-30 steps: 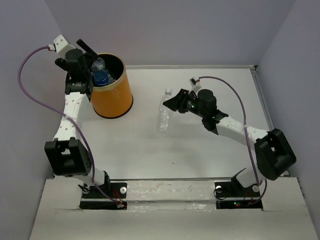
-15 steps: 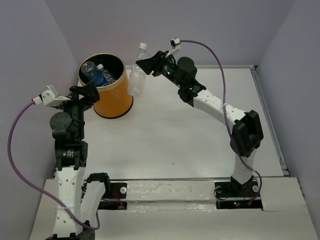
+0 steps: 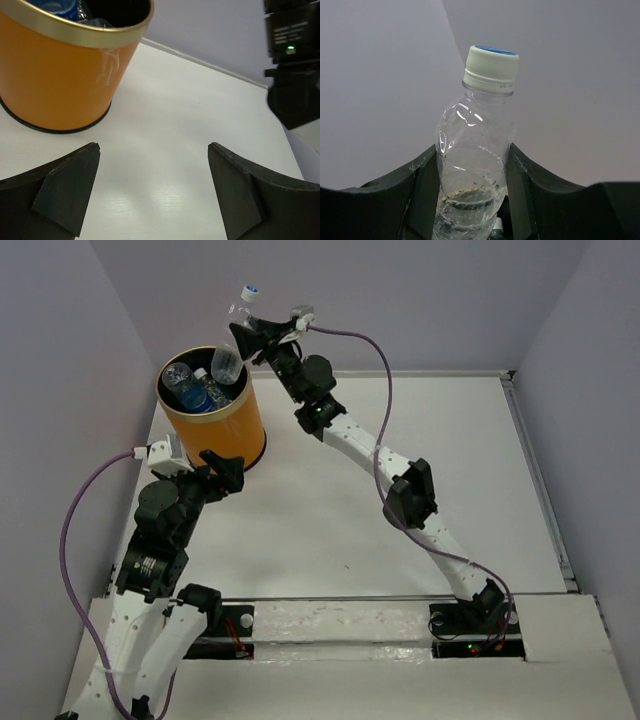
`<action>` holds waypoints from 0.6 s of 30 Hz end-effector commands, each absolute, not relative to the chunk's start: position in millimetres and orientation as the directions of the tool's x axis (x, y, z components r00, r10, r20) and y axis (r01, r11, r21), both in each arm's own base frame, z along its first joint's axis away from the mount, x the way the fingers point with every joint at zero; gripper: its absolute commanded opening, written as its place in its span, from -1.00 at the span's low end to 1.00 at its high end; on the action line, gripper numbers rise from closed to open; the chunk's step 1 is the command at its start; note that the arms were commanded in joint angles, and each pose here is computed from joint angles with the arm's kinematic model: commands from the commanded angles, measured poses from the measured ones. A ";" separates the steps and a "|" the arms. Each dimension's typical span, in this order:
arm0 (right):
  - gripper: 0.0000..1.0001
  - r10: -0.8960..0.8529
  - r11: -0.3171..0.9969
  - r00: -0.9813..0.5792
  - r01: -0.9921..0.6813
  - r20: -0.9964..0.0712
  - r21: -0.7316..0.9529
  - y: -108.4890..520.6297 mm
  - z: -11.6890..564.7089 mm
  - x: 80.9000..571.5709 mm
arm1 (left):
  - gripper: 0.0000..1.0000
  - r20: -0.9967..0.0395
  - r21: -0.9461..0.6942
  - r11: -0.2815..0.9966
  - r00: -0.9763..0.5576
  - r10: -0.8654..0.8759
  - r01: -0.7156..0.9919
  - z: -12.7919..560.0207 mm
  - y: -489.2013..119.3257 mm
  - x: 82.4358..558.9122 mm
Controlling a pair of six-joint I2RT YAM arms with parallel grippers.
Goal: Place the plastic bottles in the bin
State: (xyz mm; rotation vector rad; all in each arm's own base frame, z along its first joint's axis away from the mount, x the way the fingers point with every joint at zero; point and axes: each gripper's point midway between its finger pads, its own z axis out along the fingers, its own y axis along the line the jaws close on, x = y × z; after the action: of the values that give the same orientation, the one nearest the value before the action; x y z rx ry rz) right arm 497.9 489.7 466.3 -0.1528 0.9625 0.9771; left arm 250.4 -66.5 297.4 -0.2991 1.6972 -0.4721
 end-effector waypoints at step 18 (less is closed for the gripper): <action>0.99 0.477 0.560 0.247 -0.825 -0.843 0.075 499.5 471.0 446.2 | 0.98 -0.867 -0.477 0.878 -0.193 -0.460 0.051 260.9 -65.7 249.3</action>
State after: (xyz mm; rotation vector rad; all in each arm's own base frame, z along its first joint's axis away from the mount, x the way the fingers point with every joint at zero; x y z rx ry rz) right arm 495.3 527.6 372.1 -0.4124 1.1099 0.8314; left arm 242.4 -71.4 251.8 -0.2970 1.7608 -0.4815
